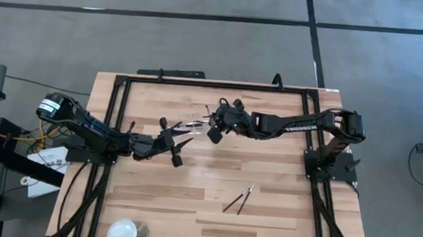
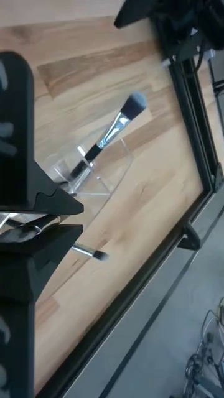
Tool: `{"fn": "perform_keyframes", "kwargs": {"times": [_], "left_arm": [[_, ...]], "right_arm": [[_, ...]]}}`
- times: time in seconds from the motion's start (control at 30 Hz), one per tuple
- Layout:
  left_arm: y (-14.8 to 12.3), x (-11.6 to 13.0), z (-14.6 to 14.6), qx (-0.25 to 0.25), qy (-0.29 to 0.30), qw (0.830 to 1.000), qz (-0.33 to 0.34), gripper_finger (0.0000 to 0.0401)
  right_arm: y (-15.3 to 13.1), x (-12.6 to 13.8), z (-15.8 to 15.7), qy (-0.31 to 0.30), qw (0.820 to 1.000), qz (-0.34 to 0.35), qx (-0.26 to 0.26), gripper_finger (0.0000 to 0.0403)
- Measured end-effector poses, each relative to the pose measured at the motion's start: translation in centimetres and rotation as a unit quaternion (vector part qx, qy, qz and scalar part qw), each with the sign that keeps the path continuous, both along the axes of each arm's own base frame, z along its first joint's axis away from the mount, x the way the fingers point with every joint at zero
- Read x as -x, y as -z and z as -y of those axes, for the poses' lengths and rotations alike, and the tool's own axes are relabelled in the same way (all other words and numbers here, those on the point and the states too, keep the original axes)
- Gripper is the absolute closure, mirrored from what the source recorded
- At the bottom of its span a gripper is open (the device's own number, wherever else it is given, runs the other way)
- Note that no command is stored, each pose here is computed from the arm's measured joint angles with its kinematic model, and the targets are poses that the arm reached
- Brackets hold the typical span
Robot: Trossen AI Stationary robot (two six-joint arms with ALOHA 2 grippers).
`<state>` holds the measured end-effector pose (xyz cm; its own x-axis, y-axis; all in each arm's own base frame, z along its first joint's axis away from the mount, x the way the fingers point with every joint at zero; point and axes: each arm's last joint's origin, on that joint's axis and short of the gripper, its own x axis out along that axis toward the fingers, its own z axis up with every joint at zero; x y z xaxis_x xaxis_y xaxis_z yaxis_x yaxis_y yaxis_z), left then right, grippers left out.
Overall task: Put items in baskets/containers
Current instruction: Put the black eyeshadow brush into the transparent organizer
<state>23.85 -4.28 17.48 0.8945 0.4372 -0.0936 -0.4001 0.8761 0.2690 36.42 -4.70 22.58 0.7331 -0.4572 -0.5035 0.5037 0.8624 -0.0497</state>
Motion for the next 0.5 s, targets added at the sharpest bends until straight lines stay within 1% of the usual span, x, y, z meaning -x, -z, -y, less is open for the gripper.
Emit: {"fn": "perform_keyframes", "kwargs": {"times": [0.17,0.3,0.33,0.43,0.5], "left_arm": [[0.0,0.0,0.0,0.0,0.0,1.0,0.0,0.0279],[0.0,0.0,0.0,0.0,0.0,1.0,0.0,0.0279],[0.0,0.0,0.0,0.0,0.0,1.0,0.0,0.0279],[0.1,0.1,0.0,0.002,0.0,1.0,-0.001,0.0279],[0.4,0.3,-0.1,0.011,-0.001,1.0,-0.001,0.0279]], "right_arm": [[0.4,0.1,0.0,0.0,1.0,0.011,0.001,0.0388],[1.9,-0.7,0.0,0.0,1.0,0.01,0.002,0.0385],[2.3,-1.3,-0.1,-0.003,1.0,0.021,0.005,0.0386],[4.0,-1.9,-0.1,-0.024,0.999,-0.013,0.033,0.039],[4.4,-2.6,0.0,-0.029,0.999,-0.016,0.037,0.039]]}}
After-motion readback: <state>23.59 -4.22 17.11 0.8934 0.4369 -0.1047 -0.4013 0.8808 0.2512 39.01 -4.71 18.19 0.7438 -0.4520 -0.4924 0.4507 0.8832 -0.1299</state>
